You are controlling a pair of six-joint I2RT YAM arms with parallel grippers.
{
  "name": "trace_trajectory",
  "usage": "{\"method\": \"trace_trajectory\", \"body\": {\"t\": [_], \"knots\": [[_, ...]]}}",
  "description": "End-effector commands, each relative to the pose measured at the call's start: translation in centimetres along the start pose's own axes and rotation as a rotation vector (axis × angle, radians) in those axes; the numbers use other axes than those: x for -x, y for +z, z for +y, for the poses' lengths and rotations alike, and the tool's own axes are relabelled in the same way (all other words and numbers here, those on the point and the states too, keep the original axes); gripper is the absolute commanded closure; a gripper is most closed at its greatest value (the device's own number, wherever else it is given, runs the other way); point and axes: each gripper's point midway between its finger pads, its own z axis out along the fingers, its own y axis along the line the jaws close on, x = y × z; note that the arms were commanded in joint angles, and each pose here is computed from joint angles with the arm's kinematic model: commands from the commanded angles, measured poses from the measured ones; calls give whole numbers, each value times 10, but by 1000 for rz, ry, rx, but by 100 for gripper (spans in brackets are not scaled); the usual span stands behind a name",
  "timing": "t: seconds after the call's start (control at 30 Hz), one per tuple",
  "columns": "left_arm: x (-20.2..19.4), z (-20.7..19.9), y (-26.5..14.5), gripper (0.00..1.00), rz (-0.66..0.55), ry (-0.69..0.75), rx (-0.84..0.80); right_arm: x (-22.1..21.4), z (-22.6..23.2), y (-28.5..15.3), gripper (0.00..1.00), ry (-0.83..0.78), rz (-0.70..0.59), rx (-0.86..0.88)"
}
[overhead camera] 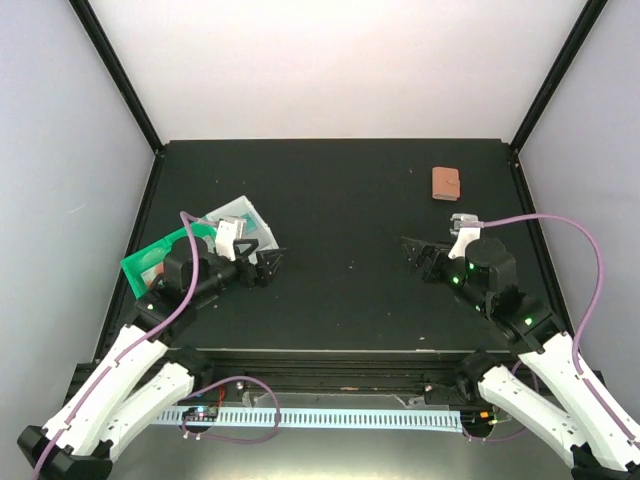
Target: Take the credit cards out of the card holder
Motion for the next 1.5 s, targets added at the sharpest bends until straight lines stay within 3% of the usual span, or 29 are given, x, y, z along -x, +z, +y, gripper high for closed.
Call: {"method": "trace_trajectory", "body": {"t": [0.0,0.4,0.6,0.77,0.87,1.0,1.47], "knots": [[19,-9,-10,1,-66,35,-6,2,1,3,0,7,-22,18],[16,12,-2,1,-3,-1,114,26,-19,44,0,-32,-159,-135],[23,9,-9,1,-40,123,116,32,-35,91,1,-28,-163,-209],[18,18,-8,1,-37,166,148,38,-81,142,16,140,-123,-228],[13,20,-7,1,-2,175,160,43,-117,163,37,246,-97,-281],[13,24,-10,1,35,202,196,51,-152,181,53,312,-112,-342],[20,22,-32,1,-64,242,210,44,-268,248,63,776,-197,-345]]}}
